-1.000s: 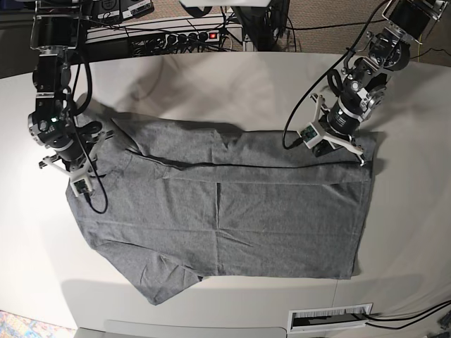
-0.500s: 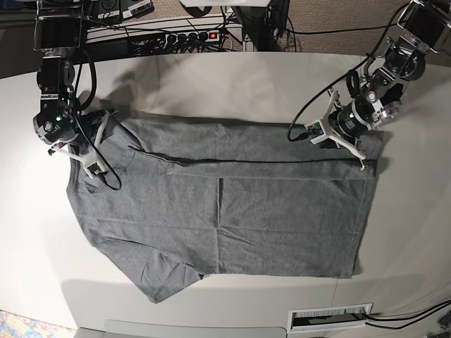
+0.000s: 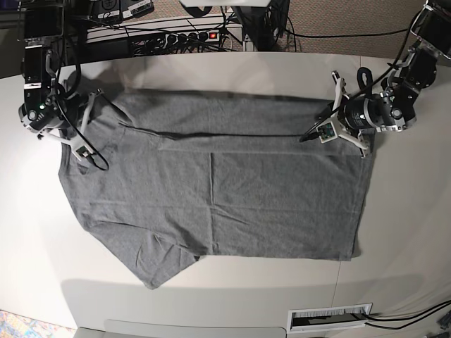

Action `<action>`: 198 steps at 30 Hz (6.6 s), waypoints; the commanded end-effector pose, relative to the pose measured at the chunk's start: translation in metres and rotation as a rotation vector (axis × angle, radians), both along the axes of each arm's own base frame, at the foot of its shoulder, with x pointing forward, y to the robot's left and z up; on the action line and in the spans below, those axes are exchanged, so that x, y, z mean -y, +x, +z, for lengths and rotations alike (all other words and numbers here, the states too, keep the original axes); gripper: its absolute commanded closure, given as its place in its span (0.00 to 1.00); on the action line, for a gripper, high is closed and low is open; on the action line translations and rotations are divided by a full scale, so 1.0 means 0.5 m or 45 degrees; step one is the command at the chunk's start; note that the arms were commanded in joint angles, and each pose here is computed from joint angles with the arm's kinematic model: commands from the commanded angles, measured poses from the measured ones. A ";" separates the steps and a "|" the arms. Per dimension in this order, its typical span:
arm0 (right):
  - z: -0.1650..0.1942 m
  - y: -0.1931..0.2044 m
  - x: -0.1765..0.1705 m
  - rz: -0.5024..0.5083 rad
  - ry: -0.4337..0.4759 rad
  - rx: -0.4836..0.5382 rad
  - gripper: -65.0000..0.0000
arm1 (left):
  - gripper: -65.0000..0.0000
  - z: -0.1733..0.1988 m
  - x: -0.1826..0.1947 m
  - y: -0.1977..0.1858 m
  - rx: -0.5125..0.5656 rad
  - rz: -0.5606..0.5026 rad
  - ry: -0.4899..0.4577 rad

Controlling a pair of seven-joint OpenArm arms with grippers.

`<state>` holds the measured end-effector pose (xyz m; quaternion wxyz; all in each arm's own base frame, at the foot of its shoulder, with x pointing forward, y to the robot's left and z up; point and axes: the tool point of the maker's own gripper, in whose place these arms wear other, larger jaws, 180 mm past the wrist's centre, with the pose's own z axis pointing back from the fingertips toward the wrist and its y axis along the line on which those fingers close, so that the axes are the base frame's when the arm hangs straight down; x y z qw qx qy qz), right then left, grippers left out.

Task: Fold the T-shirt properly
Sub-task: 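Lower the folded shoulder edge onto the shirt and release both grippers, then move the left gripper to the hem corner beside it and grasp, then move the right gripper to the hem corner beside it and grasp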

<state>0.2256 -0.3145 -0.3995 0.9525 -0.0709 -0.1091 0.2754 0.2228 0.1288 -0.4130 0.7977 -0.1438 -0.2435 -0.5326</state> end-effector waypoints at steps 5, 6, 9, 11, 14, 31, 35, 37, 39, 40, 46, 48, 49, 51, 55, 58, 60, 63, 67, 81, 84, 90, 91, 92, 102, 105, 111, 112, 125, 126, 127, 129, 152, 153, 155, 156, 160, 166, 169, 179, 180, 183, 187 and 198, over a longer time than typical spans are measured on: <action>-0.017 -0.098 0.071 -0.017 -0.180 -0.237 1.00 | 1.00 -0.046 -0.093 -0.097 -0.279 -0.043 0.271; -0.019 -0.105 0.072 -0.018 -0.186 -0.252 1.00 | 1.00 -0.041 -0.095 -0.103 -0.305 -0.041 0.270; -0.020 -0.118 0.069 -0.008 -0.192 -0.271 1.00 | 1.00 -0.024 -0.093 -0.117 -0.355 -0.047 0.252; -0.019 -0.125 0.064 0.009 -0.195 -0.275 1.00 | 1.00 -0.012 -0.090 -0.120 -0.361 -0.060 0.242; -0.014 -0.131 0.050 0.044 -0.192 -0.263 1.00 | 1.00 0.003 -0.086 -0.118 -0.344 -0.080 0.231; 0.181 0.043 0.052 0.005 -0.083 0.420 1.00 | 1.00 0.180 -0.048 0.137 0.442 -0.033 0.215; 0.187 0.044 0.058 -0.011 -0.081 0.431 1.00 | 1.00 0.211 -0.074 0.249 0.587 0.170 0.110; 0.188 0.047 0.056 -0.012 -0.075 0.440 0.94 | 1.00 0.217 -0.097 0.305 0.616 0.282 0.098; 0.193 0.055 0.053 -0.014 -0.064 0.463 0.80 | 1.00 0.223 -0.113 0.355 0.631 0.380 0.057; 0.197 0.062 0.050 -0.013 -0.055 0.482 0.76 | 0.99 0.225 -0.121 0.378 0.627 0.431 0.033; 0.219 0.091 0.044 -0.016 -0.038 0.552 0.74 | 0.87 0.201 -0.161 0.474 0.546 0.664 -0.068; 0.224 0.097 0.044 -0.016 -0.039 0.564 0.74 | 0.79 0.191 -0.172 0.494 0.536 0.714 -0.099; 0.225 0.098 0.044 -0.016 -0.039 0.567 0.74 | 0.74 0.186 -0.178 0.503 0.531 0.738 -0.111; 0.225 0.097 0.044 -0.016 -0.039 0.566 0.74 | 0.63 0.173 -0.191 0.514 0.522 0.783 -0.130; 0.225 0.097 0.045 -0.017 -0.043 0.565 0.74 | 0.57 0.150 -0.212 0.525 0.503 0.850 -0.157; 0.225 0.098 0.045 -0.016 -0.042 0.567 0.74 | 0.57 0.130 -0.208 0.525 0.467 0.876 -0.160; 0.226 0.098 0.045 -0.017 -0.042 0.567 0.74 | 0.57 0.118 -0.199 0.524 0.452 0.882 -0.173; 0.224 0.096 0.046 -0.019 -0.044 0.561 0.74 | 0.57 0.100 -0.188 0.523 0.434 0.889 -0.183; 0.222 0.093 0.048 -0.024 -0.052 0.548 0.74 | 0.57 0.075 -0.179 0.518 0.426 0.875 -0.149; 0.222 0.093 0.048 -0.024 -0.049 0.547 0.74 | 0.57 0.097 -0.212 0.543 0.546 0.934 -0.085; 0.223 0.094 0.047 -0.023 -0.047 0.551 0.74 | 0.57 0.093 -0.200 0.538 0.498 0.958 -0.147; 0.222 0.093 0.047 -0.025 -0.048 0.546 0.74 | 0.62 0.056 -0.160 0.508 0.399 0.892 -0.180; 0.221 0.092 0.048 -0.025 -0.049 0.544 0.74 | 0.64 0.051 -0.157 0.504 0.390 0.887 -0.182; 0.221 0.092 0.048 -0.026 -0.050 0.543 0.74 | 0.65 0.047 -0.154 0.501 0.383 0.883 -0.182; 0.231 0.105 0.038 -0.005 -0.021 0.599 0.74 | 1.00 0.072 -0.168 0.514 0.417 0.872 -0.170; 0.240 0.116 0.030 0.012 0.002 0.646 0.74 | 1.00 0.091 -0.152 0.514 0.392 0.785 -0.190; 0.270 0.144 0.029 0.015 0.005 0.716 0.74 | 1.00 0.134 -0.118 0.507 0.343 0.688 -0.251; 0.273 0.147 0.029 0.015 0.006 0.722 0.74 | 1.00 0.141 -0.117 0.509 0.355 0.682 -0.252; 0.267 0.141 0.035 0.002 -0.011 0.690 0.74 | 0.57 0.130 -0.238 0.544 0.549 0.984 -0.079; 0.266 0.140 0.035 0.000 -0.013 0.687 0.74 | 0.57 0.122 -0.239 0.540 0.524 0.993 -0.091; 0.267 0.140 0.036 0.000 -0.014 0.686 0.74 | 0.57 0.113 -0.238 0.535 0.495 0.994 -0.104; 0.265 0.139 0.037 -0.003 -0.016 0.680 0.74 | 0.57 0.098 -0.239 0.526 0.459 0.984 -0.120; 0.262 0.135 0.040 -0.008 -0.025 0.664 0.74 | 0.88 0.058 -0.106 0.508 0.312 0.821 -0.284; 0.262 0.135 0.040 -0.009 -0.025 0.664 0.74 | 0.95 0.057 -0.104 0.508 0.315 0.813 -0.275; 0.263 0.135 0.039 -0.008 -0.025 0.665 0.74 | 1.00 0.059 -0.106 0.509 0.326 0.796 -0.253; 0.263 0.136 0.039 -0.007 -0.023 0.669 0.74 | 1.00 0.061 -0.110 0.511 0.335 0.787 -0.235; 0.269 0.142 0.034 0.004 -0.009 0.696 0.74 | 1.00 0.080 -0.128 0.516 0.359 0.756 -0.197; 0.287 0.160 0.032 0.032 -0.018 0.775 0.74 | 1.00 0.114 -0.142 0.497 0.271 0.723 -0.243; 0.298 0.180 0.039 0.025 -0.001 0.833 0.74 | 1.00 0.135 -0.132 0.489 0.228 0.707 -0.321; 0.328 0.279 0.107 -0.187 0.182 0.952 0.74 | 1.00 0.197 -0.108 0.460 0.146 0.592 -0.365; 0.330 0.290 0.112 -0.204 0.195 0.957 0.74 | 1.00 0.205 -0.109 0.458 0.153 0.580 -0.358; 0.319 0.323 0.113 -0.226 0.237 0.935 0.74 | 1.00 0.227 -0.113 0.456 0.181 0.551 -0.340; 0.285 0.376 0.085 -0.166 0.241 0.874 0.74 | 1.00 0.250 -0.120 0.453 0.214 0.525 -0.319; 0.263 0.471 0.108 -0.035 0.043 0.848 0.62 | 1.00 0.264 -0.171 0.435 0.180 0.559 -0.279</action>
